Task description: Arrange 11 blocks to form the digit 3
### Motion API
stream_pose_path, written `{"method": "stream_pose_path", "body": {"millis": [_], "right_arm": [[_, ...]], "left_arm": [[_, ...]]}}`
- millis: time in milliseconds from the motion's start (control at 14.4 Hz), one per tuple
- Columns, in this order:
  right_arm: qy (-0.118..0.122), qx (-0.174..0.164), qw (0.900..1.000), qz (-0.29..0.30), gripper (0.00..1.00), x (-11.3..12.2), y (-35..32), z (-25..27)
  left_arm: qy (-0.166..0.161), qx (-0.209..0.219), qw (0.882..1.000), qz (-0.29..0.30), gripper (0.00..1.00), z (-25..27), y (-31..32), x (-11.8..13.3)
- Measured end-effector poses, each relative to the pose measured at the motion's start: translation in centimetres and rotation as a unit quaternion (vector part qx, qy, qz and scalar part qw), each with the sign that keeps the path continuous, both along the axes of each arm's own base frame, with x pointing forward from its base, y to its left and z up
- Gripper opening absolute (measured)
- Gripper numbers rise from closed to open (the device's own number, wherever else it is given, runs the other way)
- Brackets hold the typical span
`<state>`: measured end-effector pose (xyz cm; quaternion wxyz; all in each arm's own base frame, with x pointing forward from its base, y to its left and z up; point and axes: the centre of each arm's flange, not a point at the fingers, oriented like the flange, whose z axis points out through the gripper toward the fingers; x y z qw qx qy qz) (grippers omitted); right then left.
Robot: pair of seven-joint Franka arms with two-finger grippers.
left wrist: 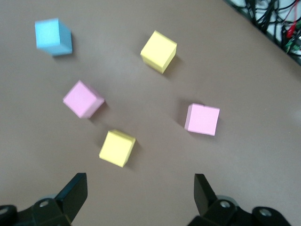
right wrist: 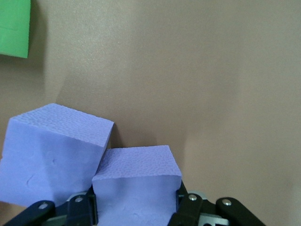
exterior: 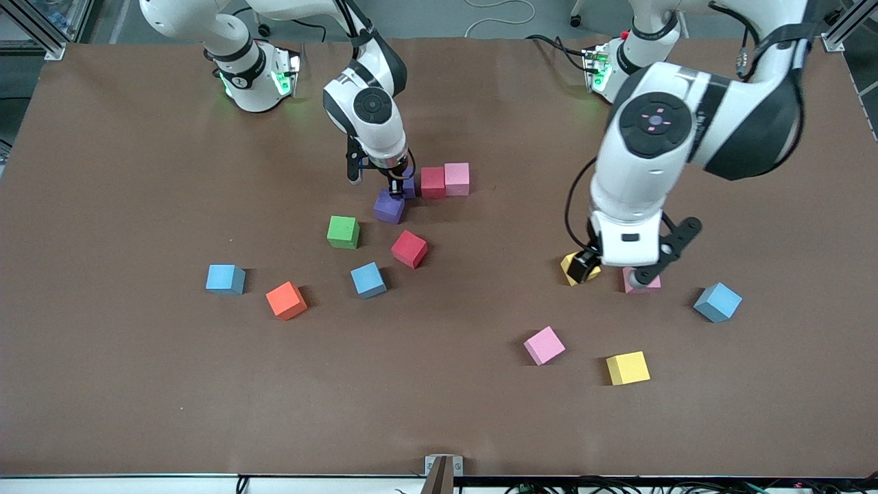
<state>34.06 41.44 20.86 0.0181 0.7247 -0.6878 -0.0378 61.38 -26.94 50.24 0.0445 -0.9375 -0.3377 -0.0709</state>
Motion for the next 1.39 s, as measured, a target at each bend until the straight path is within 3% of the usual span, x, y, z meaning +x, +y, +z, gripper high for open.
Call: {"method": "stream_pose_path", "body": {"millis": [209, 487, 1043, 1390], "right_arm": [[0.000, 0.001, 1.000, -0.001, 0.58, 0.0, 0.0, -0.1], [-0.004, 0.005, 1.000, -0.003, 0.58, 0.0, 0.2, -0.1], [-0.005, 0.008, 1.000, -0.001, 0.58, 0.1, 0.7, -0.3], [-0.006, 0.010, 1.000, 0.000, 0.58, 0.1, 1.2, -0.4]], "left_arm": [[0.007, 0.008, 0.999, -0.051, 1.00, 2.0, 3.1, 0.9], [0.019, 0.026, 0.990, -0.134, 1.00, 5.0, 5.0, 0.0], [0.066, 0.018, 0.961, -0.269, 1.00, 10.8, 17.5, -1.3], [0.080, 0.006, 0.945, -0.316, 1.00, 13.6, 23.4, -4.6]]}}
